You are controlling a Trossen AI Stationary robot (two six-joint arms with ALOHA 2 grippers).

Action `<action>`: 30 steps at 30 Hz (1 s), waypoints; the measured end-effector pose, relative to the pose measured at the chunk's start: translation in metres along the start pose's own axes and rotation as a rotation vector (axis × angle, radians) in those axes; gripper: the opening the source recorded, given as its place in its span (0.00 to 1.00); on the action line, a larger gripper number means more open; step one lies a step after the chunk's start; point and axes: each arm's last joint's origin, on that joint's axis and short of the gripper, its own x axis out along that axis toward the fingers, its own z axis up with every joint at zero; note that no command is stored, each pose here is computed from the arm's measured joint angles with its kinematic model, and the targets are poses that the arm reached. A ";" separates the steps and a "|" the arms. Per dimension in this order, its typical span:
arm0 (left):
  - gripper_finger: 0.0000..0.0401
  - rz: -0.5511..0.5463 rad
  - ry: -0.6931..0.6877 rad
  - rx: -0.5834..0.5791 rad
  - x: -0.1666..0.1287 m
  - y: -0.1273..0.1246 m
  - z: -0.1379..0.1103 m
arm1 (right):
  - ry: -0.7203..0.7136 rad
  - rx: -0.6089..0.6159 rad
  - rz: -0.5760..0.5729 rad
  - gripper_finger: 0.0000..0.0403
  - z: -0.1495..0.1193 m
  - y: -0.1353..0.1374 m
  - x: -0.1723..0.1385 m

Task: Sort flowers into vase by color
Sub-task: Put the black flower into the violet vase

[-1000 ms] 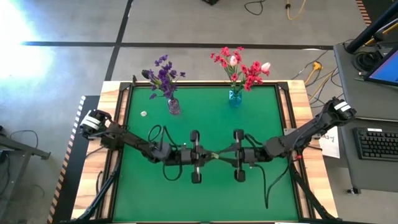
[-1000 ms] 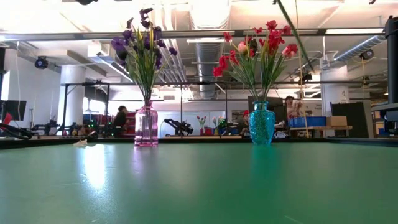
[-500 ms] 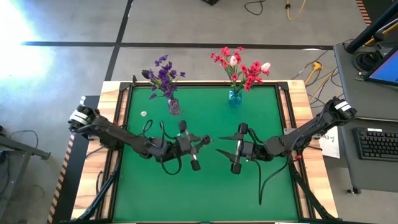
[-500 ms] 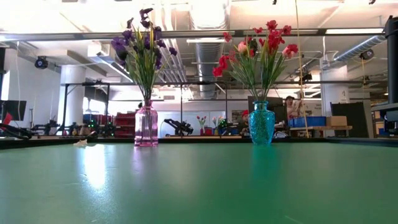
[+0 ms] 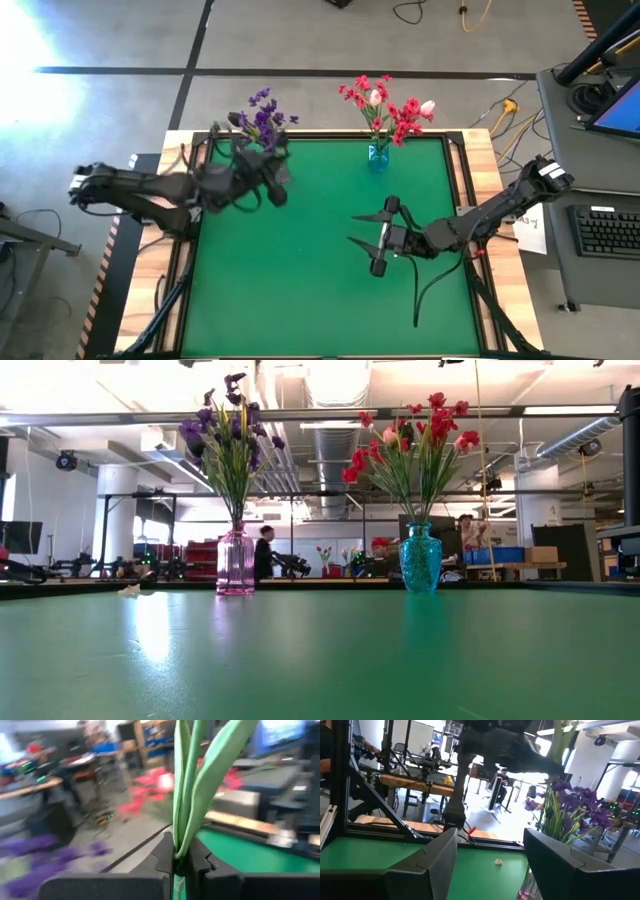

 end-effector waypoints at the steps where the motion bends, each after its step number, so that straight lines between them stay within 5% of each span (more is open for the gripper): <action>1: 0.00 0.028 0.015 -0.006 0.001 0.009 0.000 | 0.001 -0.001 -0.003 0.55 0.000 -0.001 0.000; 16: 0.00 0.093 0.090 0.217 0.035 0.051 -0.007 | 0.033 0.015 -0.030 0.55 -0.006 -0.008 0.007; 30: 0.00 0.115 0.049 0.195 0.039 0.054 -0.002 | 0.042 0.021 -0.045 0.55 -0.008 -0.012 0.009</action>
